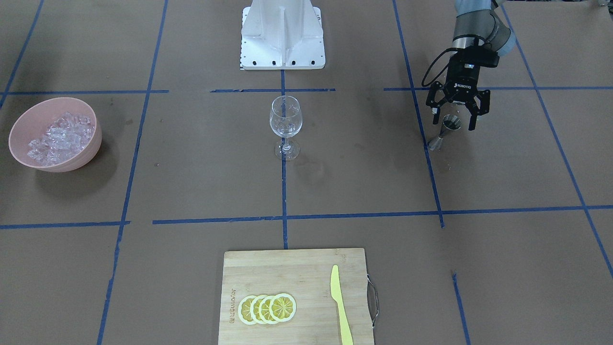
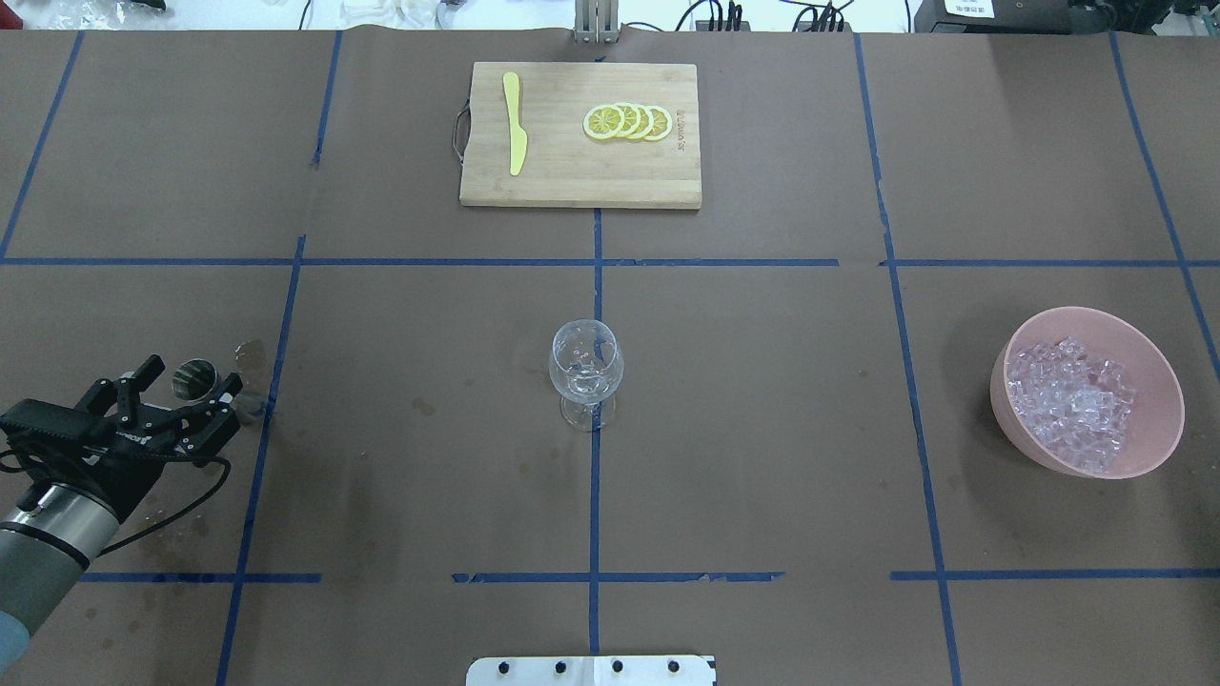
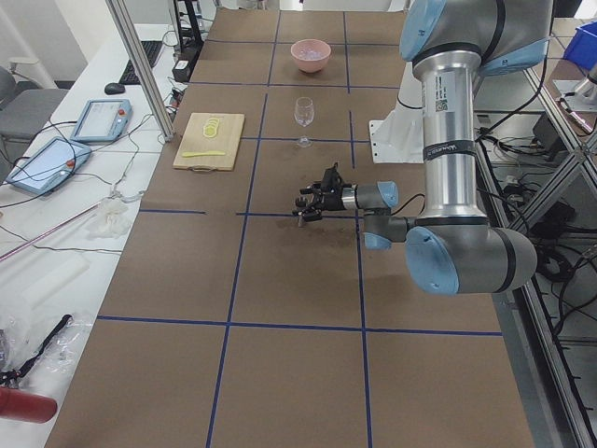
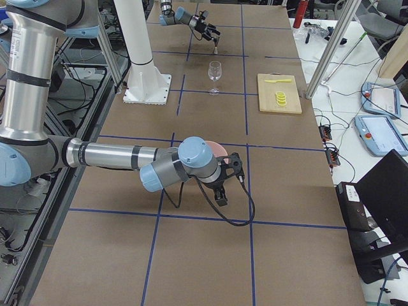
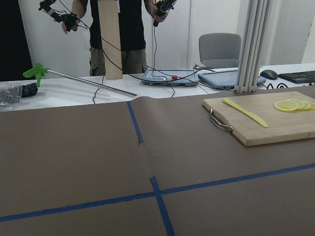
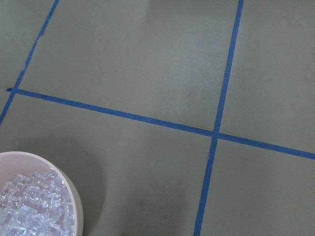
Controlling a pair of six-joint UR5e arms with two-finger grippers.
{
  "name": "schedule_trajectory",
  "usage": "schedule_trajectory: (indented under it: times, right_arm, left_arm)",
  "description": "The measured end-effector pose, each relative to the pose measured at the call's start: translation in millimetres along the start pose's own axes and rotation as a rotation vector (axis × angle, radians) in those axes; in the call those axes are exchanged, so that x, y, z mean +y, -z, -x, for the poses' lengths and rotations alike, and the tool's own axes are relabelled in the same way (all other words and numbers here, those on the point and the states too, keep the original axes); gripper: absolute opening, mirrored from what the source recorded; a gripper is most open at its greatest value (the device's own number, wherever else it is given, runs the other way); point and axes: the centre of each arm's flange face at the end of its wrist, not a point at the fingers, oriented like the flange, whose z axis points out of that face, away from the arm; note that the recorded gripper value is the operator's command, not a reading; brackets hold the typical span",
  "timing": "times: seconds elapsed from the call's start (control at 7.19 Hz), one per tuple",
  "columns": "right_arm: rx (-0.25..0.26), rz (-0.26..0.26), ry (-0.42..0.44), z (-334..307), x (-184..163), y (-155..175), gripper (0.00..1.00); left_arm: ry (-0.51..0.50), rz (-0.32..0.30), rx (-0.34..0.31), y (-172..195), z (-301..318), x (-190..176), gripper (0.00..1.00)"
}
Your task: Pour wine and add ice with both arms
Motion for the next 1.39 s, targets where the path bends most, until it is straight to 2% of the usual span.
schedule_trajectory:
  times: [0.14,0.42,0.56,0.83,0.97,1.39]
  right_arm:
    - [0.0,0.0,0.0,0,0,0,1.0]
    - [0.0,0.0,0.0,0,0,0,1.0]
    - [0.0,0.0,-0.001,0,0,0,1.0]
    - [0.0,0.0,-0.001,0,0,0,1.0]
    - [0.0,0.0,-0.002,0,0,0,1.0]
    - [0.0,0.001,-0.002,0,0,0,1.0]
  left_arm:
    - [0.004,0.002,-0.005,-4,-2,11,0.99]
    - [0.007,0.009,-0.013,-9,-4,30,0.91]
    - [0.009,0.01,-0.016,-10,-4,37,0.82]
    - [0.007,0.013,-0.019,-11,-4,42,0.53]
    - [0.007,0.014,-0.02,-11,-4,43,0.47]
    - [0.008,0.014,-0.019,-11,-4,44,0.45]
